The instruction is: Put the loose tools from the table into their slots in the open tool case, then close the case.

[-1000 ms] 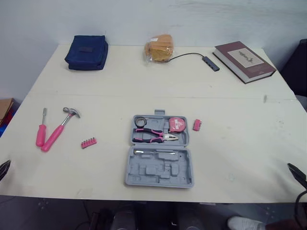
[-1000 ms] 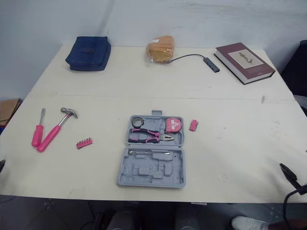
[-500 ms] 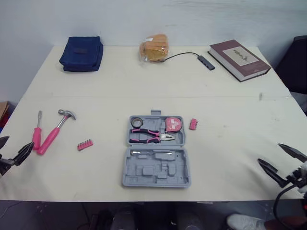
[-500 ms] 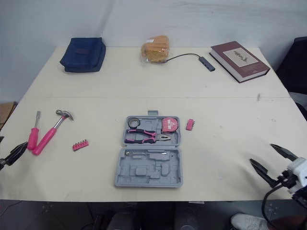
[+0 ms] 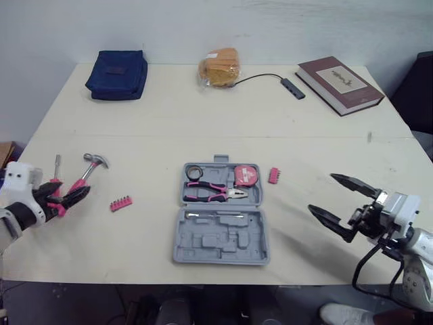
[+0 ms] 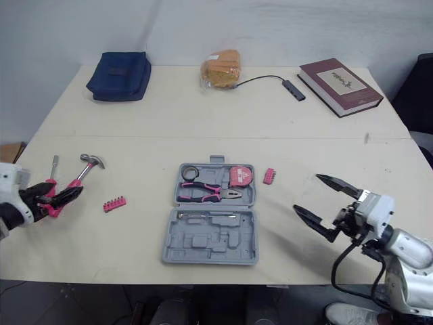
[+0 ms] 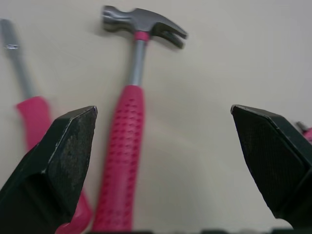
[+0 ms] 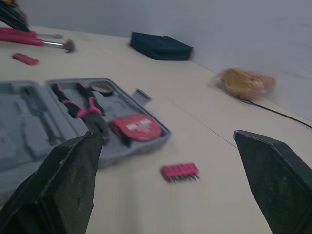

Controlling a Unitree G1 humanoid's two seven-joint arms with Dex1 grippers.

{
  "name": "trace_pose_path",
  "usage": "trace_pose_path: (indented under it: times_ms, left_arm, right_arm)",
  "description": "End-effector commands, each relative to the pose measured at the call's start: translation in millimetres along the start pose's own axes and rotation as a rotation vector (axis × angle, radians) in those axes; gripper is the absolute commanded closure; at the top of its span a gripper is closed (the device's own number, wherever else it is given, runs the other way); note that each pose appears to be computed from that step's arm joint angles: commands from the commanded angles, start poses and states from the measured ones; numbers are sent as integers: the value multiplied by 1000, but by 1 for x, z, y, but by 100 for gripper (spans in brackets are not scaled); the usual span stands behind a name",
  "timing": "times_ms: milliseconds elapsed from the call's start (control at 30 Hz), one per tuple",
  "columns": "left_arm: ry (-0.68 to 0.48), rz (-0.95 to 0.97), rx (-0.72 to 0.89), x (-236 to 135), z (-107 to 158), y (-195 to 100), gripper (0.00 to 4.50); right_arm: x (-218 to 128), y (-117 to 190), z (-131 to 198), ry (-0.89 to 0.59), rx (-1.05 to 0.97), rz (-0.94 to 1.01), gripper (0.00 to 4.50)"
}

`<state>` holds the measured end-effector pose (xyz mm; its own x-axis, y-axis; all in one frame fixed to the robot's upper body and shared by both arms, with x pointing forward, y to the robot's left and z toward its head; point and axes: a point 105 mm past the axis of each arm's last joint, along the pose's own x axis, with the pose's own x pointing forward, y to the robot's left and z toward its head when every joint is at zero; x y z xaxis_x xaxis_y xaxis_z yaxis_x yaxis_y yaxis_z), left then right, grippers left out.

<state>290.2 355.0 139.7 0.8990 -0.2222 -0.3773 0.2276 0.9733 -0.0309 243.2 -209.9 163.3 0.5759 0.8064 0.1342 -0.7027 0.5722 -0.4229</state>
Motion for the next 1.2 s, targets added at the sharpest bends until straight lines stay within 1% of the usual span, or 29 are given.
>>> trace_pose_path:
  times_ms: [33, 133, 200, 267, 333, 433, 567, 667, 767, 833, 900, 933, 967, 1033, 1067, 1100, 1200]
  left_arm:
    - [46, 19, 51, 4, 4, 10, 6]
    - [79, 28, 74, 18, 7, 16, 6]
    - [131, 38, 105, 27, 5, 20, 6]
    - [172, 45, 113, 30, 0, 23, 6]
    - [185, 29, 113, 32, -3, 23, 6]
    - [231, -5, 102, 34, -13, 20, 6]
    - [302, 22, 70, 33, -25, 25, 6]
    - [345, -6, 32, 28, -35, 21, 81]
    - [369, -19, 10, 22, -42, 17, 215]
    - [368, 1, 12, 19, -43, 19, 306]
    - [351, 10, 10, 18, -43, 20, 385]
    - [339, 6, 18, 19, -42, 19, 397]
    - [311, -2, 34, 21, -38, 18, 396]
    - [219, -24, 58, 25, -23, 13, 396]
    - [145, -45, 77, 28, -9, 9, 396]
    - [97, -58, 89, 29, 1, 6, 396]
    - [3, -117, 155, 28, 21, -5, 396]
  right_arm:
    - [7, 8, 11, -30, -17, 60, 0]
    - [14, 6, 13, -44, -27, 62, 0]
    - [21, 6, 16, -46, -34, 73, 0]
    - [26, 8, 20, -50, -34, 83, 0]
    - [30, 10, 25, -55, -31, 92, 0]
    - [38, 20, 37, -76, -24, 140, 0]
    - [44, 38, 49, -89, -8, 238, 0]
    - [46, 40, 54, -96, -13, 260, 0]
    - [45, 42, 54, -94, -13, 281, 0]
    - [43, 42, 53, -89, -13, 282, 0]
    - [42, 41, 50, -82, -14, 284, 0]
    - [41, 41, 49, -79, -14, 285, 0]
    - [41, 41, 48, -77, -14, 286, 0]
    - [40, 39, 44, -71, -18, 283, 0]
    - [39, 37, 41, -67, -28, 275, 0]
    - [38, 36, 40, -66, -36, 270, 0]
    - [35, 32, 33, -59, -58, 255, 0]
